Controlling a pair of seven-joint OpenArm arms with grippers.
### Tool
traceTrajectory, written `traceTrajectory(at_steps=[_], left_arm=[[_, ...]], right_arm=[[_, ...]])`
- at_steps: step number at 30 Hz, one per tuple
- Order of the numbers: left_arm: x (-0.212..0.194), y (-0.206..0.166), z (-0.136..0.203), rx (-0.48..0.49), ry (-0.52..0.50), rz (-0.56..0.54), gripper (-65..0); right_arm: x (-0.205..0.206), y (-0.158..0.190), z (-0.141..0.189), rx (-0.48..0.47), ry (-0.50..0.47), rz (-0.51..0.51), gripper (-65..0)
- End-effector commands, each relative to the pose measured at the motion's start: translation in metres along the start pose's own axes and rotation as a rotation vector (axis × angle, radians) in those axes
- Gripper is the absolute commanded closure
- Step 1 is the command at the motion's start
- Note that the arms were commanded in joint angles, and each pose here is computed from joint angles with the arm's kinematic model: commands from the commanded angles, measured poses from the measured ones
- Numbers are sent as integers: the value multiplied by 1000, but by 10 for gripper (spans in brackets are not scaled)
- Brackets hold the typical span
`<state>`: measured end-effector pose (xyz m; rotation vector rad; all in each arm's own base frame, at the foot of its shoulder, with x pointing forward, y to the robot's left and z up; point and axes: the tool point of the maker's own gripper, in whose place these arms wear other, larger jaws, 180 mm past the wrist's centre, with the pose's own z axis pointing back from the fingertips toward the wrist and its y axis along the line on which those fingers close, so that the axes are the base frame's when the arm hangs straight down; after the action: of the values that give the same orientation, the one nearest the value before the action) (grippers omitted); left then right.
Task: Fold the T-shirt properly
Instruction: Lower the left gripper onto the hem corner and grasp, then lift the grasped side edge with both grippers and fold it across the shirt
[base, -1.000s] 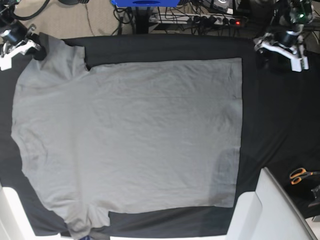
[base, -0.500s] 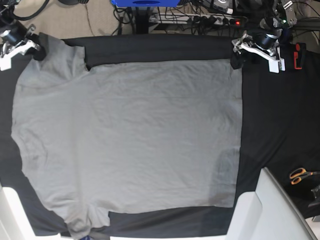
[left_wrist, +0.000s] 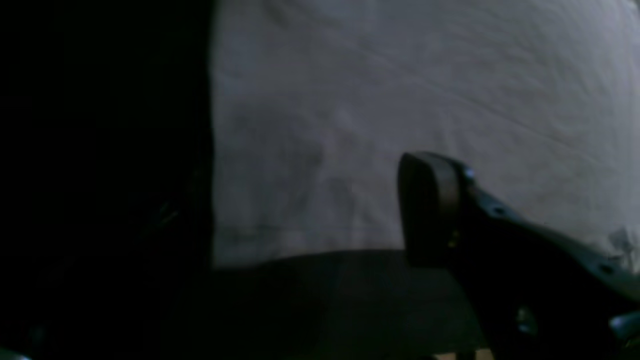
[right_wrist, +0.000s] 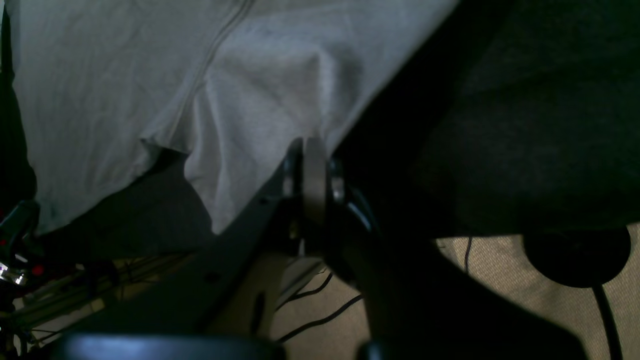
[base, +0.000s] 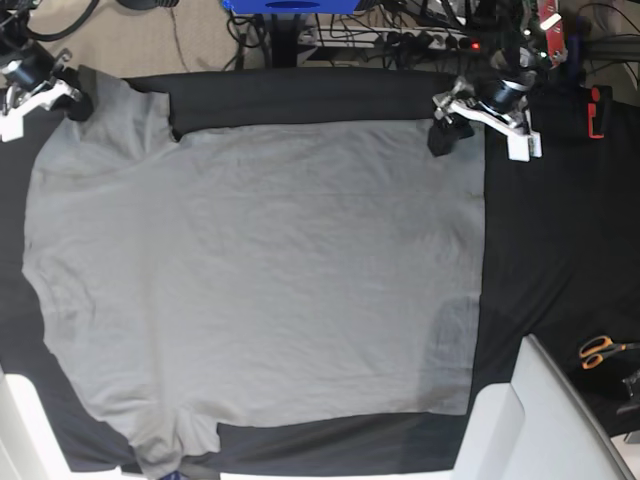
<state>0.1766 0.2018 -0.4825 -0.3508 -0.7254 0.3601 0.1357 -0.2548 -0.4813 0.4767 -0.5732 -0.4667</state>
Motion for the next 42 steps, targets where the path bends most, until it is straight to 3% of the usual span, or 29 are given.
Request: traceTrajectory(at_steps=[1,8,13,21,26,30,37,42], left_arm=[[-19,5,3,20,78,-6,-411],[-22,7,-3,21,88,12,-224],[-20,5,-5,17,87,13,0],[6,-7,-1,-6,26,-38,0],[23,-17,7,-17,-14,-79,0],[24,-22,4,-24,63,-99,0],[44,-33,-8,-37,70,-108,0],[62,-38,-16,-28,61,-93,0]], right_arm=[[12,-1,5,4,-30,19,-5],[11,-1,5,4,-28,21,-5],[11,-1,5,3,-26,20,-3],[15,5,2,14,2,39,-3],[34,12,5,14,11,101,-3],[53,24,4,28,-4,147,-3],[95,35,-1,45,-51,204,-3],[115,31,-10,59,-60,177,-3]])
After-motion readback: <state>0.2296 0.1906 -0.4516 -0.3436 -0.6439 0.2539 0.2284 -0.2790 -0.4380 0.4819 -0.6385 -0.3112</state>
